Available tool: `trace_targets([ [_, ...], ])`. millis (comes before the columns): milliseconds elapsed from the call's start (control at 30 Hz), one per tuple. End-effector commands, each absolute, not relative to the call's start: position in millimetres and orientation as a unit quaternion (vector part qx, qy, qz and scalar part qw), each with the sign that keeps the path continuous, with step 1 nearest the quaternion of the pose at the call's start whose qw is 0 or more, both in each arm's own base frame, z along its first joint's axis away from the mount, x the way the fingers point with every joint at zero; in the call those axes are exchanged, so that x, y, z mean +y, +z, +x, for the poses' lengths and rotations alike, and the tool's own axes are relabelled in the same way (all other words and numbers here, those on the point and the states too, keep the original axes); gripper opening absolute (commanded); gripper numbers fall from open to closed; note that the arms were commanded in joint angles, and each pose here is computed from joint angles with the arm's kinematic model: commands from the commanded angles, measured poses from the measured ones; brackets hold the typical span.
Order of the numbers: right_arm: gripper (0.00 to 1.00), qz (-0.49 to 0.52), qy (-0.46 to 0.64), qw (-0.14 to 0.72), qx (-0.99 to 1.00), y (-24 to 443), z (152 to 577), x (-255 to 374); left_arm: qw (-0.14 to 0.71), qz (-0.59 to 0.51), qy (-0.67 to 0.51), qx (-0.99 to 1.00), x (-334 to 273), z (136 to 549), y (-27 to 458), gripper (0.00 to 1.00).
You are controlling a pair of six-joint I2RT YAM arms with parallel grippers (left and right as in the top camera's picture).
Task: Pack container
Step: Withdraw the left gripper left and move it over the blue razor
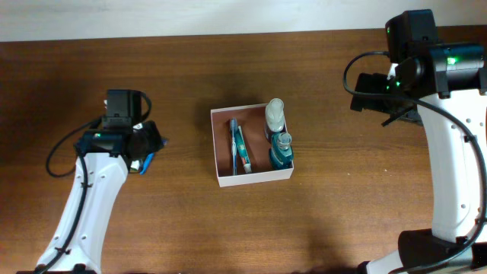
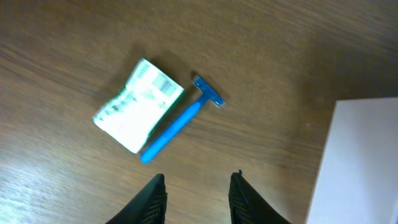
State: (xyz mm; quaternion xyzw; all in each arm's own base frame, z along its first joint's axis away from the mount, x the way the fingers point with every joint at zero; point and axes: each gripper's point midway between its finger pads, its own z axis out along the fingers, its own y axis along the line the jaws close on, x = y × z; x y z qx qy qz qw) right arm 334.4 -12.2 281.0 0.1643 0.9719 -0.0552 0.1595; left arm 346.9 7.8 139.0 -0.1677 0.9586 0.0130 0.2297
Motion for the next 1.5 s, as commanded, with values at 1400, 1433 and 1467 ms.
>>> trace_targets([
  [1400, 0.98, 0.167, -0.062, 0.165, 0.97, 283.8, 335.0, -16.1, 0.13, -0.072, 0.164, 0.975, 67.4, 358.1, 46.2, 0.93],
  [1433, 0.98, 0.167, -0.062, 0.165, 0.97, 283.8, 335.0, -16.1, 0.132, -0.072, 0.164, 0.975, 67.4, 358.3, 44.6, 0.93],
  [1467, 0.98, 0.167, -0.062, 0.165, 0.97, 283.8, 335.0, -16.1, 0.135, -0.072, 0.164, 0.975, 67.5, 358.7, 42.7, 0.93],
])
